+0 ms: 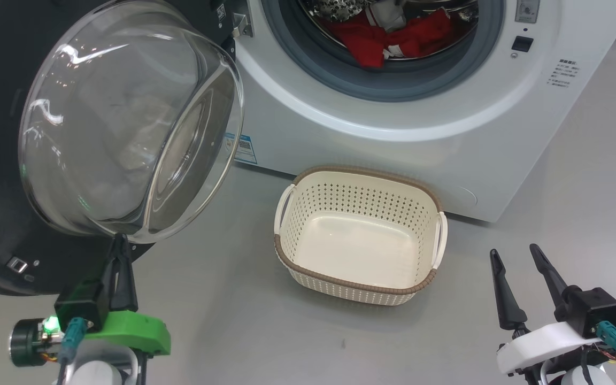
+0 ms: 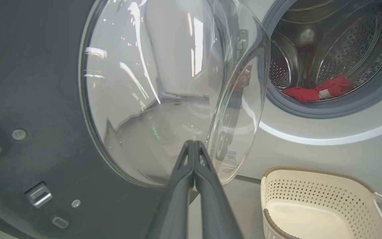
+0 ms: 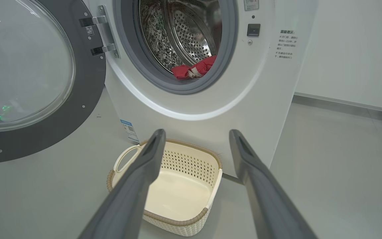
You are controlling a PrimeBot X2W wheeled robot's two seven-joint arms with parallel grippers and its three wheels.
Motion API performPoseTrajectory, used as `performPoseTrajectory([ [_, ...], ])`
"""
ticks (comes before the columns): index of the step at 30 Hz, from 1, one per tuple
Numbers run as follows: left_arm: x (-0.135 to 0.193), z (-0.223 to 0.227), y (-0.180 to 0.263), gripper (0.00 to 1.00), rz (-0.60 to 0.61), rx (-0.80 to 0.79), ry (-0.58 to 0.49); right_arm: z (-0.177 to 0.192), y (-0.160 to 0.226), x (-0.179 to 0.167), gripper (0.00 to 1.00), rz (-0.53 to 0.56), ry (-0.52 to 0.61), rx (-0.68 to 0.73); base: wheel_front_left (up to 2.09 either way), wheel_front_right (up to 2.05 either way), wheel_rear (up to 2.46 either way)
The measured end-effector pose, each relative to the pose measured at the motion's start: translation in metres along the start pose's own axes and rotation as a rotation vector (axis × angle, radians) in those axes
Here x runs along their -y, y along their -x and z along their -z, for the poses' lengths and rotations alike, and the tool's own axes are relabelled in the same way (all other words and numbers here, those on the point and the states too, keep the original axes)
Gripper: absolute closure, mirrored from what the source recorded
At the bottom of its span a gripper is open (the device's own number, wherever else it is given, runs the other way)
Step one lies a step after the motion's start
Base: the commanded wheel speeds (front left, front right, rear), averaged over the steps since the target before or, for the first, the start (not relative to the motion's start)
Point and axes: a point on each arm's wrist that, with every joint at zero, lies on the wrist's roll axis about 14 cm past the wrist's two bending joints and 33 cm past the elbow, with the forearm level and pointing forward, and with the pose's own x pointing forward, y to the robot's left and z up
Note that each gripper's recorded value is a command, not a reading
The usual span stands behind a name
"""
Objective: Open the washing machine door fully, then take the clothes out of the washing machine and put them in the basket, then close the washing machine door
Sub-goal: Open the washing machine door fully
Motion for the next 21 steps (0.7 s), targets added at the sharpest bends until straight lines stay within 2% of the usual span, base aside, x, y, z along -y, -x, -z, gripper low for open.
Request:
performPoseTrajectory([
  [12,0.075,0.013,0.014,1.00,0.235,-0.032,0.037,-0.015,0.008,0.009,0.00,0.037,0.004,0.048,0.00,0.00,0.00],
  [20,0.106,0.020,0.016,1.00,0.318,-0.059,0.064,-0.026,0.021,0.024,0.00,0.094,0.007,0.084,0.00,0.00,0.00],
  [21,0.109,0.019,0.016,0.95,0.327,-0.057,0.066,-0.028,0.023,0.026,0.00,0.102,0.008,0.089,0.00,0.00,0.00],
])
